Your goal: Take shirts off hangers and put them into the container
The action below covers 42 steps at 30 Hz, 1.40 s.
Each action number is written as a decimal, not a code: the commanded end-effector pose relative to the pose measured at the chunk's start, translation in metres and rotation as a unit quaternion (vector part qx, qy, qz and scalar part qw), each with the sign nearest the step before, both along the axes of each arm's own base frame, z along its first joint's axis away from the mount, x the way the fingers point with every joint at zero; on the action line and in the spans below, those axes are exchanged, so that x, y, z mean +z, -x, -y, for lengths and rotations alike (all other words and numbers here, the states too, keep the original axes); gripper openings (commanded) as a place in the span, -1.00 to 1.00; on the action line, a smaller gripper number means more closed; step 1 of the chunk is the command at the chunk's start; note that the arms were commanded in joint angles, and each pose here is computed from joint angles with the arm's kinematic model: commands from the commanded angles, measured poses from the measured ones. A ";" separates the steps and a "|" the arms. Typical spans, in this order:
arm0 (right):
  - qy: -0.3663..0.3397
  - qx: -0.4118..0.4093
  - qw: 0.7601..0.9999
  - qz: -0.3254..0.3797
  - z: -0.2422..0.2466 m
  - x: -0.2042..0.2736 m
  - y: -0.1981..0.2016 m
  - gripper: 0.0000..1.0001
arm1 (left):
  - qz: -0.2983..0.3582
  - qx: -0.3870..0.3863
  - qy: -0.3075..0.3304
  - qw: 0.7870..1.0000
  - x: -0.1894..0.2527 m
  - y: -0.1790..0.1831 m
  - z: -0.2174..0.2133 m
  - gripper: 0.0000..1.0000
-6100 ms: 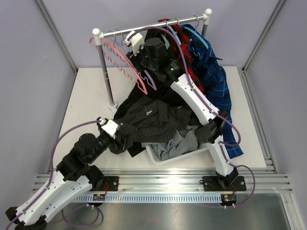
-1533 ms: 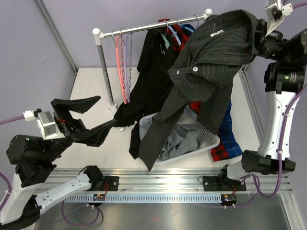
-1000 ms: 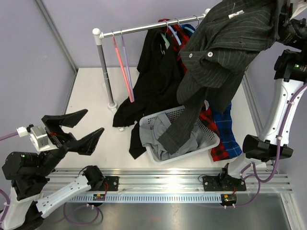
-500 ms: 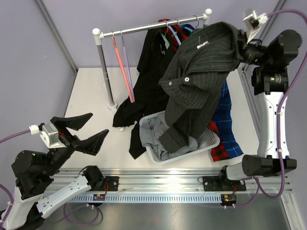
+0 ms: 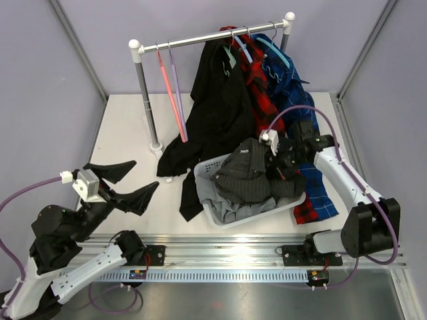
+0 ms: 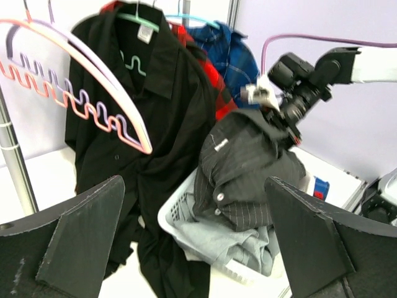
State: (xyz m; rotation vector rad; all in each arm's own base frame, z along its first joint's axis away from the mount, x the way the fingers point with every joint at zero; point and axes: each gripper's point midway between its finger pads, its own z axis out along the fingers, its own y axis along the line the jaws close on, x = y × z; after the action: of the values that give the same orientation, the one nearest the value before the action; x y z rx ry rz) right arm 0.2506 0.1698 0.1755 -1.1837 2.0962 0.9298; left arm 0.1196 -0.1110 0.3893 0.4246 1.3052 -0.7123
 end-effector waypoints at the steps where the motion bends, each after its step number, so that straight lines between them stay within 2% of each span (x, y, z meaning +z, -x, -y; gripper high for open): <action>1: 0.086 0.026 0.993 0.074 0.017 -0.023 0.009 -0.95 | -0.004 0.002 -0.015 1.000 -0.007 -0.008 0.008 0.98; 8: 0.218 0.034 0.975 0.036 0.015 -0.095 0.018 -0.58 | -0.005 -0.001 -0.031 1.000 -0.019 -0.017 0.022 0.98; 9: 0.244 0.034 0.969 0.031 0.018 -0.108 0.015 -0.46 | -0.007 -0.001 -0.034 0.999 -0.021 -0.019 0.024 0.98; 12: 0.276 0.048 0.960 0.026 0.013 -0.121 0.018 -0.21 | -0.016 -0.005 -0.051 0.999 -0.032 -0.024 0.032 0.98; 14: 0.272 0.051 0.960 0.036 0.009 -0.110 0.013 -0.14 | -0.025 -0.008 -0.062 0.998 -0.043 -0.027 0.038 0.98; 18: 0.249 0.052 0.963 0.088 0.008 -0.048 0.012 0.13 | -0.036 -0.006 -0.075 0.996 -0.056 -0.032 0.042 0.98; 22: 0.217 0.043 0.959 0.176 0.007 0.037 0.004 0.47 | -0.031 -0.001 -0.083 0.996 -0.060 -0.034 0.042 0.98; 24: 0.211 0.047 0.958 0.186 0.009 0.057 0.011 0.54 | -0.025 -0.001 -0.082 0.996 -0.057 -0.034 0.042 0.98; 29: 0.158 0.033 0.962 0.219 -0.002 0.105 0.010 0.57 | -0.008 0.007 -0.104 0.995 -0.051 -0.038 0.040 0.98; 30: 0.135 0.023 0.961 0.240 -0.009 0.124 0.004 0.57 | -0.010 0.007 -0.105 0.994 -0.053 -0.038 0.041 0.98; 31: 0.114 -0.005 0.966 0.232 -0.013 0.134 -0.001 0.57 | -0.014 0.006 -0.106 0.994 -0.056 -0.039 0.042 0.98; 32: 0.104 -0.034 0.966 0.233 -0.017 0.143 -0.014 0.58 | -0.018 0.007 -0.103 0.995 -0.057 -0.039 0.043 0.98; 33: 0.069 -0.076 0.957 0.270 -0.024 0.180 -0.033 0.58 | -0.022 0.009 -0.100 0.995 -0.059 -0.041 0.043 0.98; 34: 0.040 -0.142 0.958 0.247 -0.025 0.196 -0.046 0.58 | -0.032 0.010 -0.098 0.995 -0.063 -0.042 0.045 0.98; 36: 0.008 -0.205 0.950 0.234 -0.031 0.216 -0.081 0.56 | -0.055 0.012 -0.089 0.994 -0.068 -0.043 0.046 0.98; 37: -0.041 -0.234 0.943 0.231 -0.035 0.249 -0.088 0.55 | -0.073 0.010 -0.076 0.994 -0.071 -0.042 0.048 0.98; 38: -0.054 -0.250 0.942 0.218 -0.043 0.250 -0.107 0.54 | -0.087 0.009 -0.077 0.993 -0.077 -0.042 0.049 0.98; 39: -0.088 -0.269 0.934 0.217 -0.047 0.273 -0.112 0.50 | -0.103 0.009 -0.066 0.992 -0.080 -0.042 0.050 0.98; 42: -0.124 -0.291 0.924 0.216 -0.061 0.288 -0.141 0.44 | -0.132 0.013 -0.055 0.990 -0.090 -0.040 0.048 0.98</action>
State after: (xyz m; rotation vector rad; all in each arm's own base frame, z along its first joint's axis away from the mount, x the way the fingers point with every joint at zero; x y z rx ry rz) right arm 0.3692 0.2175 0.4248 -0.7395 1.8042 0.4501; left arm 0.1579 -0.1583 0.3042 0.5105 1.5564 -0.6426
